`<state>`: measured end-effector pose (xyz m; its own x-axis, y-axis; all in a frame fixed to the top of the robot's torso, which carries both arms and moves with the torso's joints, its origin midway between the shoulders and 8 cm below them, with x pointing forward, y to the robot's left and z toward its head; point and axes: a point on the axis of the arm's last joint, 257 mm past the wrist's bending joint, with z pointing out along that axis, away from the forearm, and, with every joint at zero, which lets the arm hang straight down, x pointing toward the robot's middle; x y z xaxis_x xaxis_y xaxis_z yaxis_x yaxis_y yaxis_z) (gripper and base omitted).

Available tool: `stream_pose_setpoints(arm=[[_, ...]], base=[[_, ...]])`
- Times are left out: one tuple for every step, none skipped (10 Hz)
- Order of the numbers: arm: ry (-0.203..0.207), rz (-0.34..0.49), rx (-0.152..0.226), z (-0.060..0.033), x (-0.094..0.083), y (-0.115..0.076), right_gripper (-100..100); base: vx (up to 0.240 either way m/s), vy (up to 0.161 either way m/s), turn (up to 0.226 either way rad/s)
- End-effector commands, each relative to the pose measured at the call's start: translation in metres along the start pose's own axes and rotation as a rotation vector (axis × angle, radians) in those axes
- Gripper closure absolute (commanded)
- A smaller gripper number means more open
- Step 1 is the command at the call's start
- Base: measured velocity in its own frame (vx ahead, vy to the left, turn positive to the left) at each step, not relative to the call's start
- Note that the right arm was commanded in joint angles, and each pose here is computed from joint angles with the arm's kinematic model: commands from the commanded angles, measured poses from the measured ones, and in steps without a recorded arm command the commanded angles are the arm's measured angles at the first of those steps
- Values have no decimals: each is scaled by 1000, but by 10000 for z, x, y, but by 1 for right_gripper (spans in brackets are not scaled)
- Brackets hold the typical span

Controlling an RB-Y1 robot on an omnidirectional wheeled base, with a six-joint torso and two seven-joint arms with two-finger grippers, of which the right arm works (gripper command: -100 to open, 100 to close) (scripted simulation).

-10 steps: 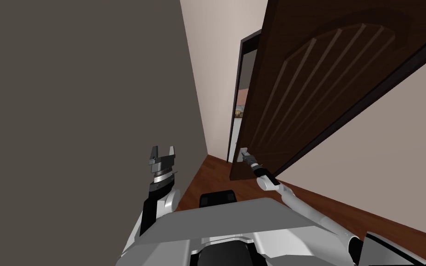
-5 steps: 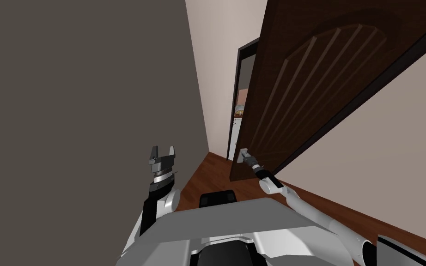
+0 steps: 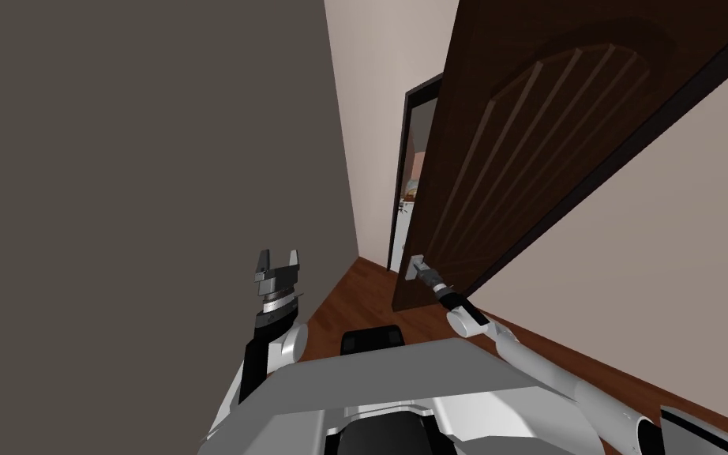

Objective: Pull the door open

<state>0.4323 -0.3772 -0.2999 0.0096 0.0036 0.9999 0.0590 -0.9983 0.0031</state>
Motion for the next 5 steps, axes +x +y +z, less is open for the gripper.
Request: stream_pose_setpoints(arm=[[3,1,12,-36,7,-16,100],[5,1,20,-60,12,-18,100],[6,1,28,-86,16,-20,100],[7,1,37,-113,21,-22,100],[8,1,45,-138,25,-25,100]], base=[[-185,-69,126],[-193,-53,125],[-197,-80,131],[-233,-120,158],[-243,-110,152]])
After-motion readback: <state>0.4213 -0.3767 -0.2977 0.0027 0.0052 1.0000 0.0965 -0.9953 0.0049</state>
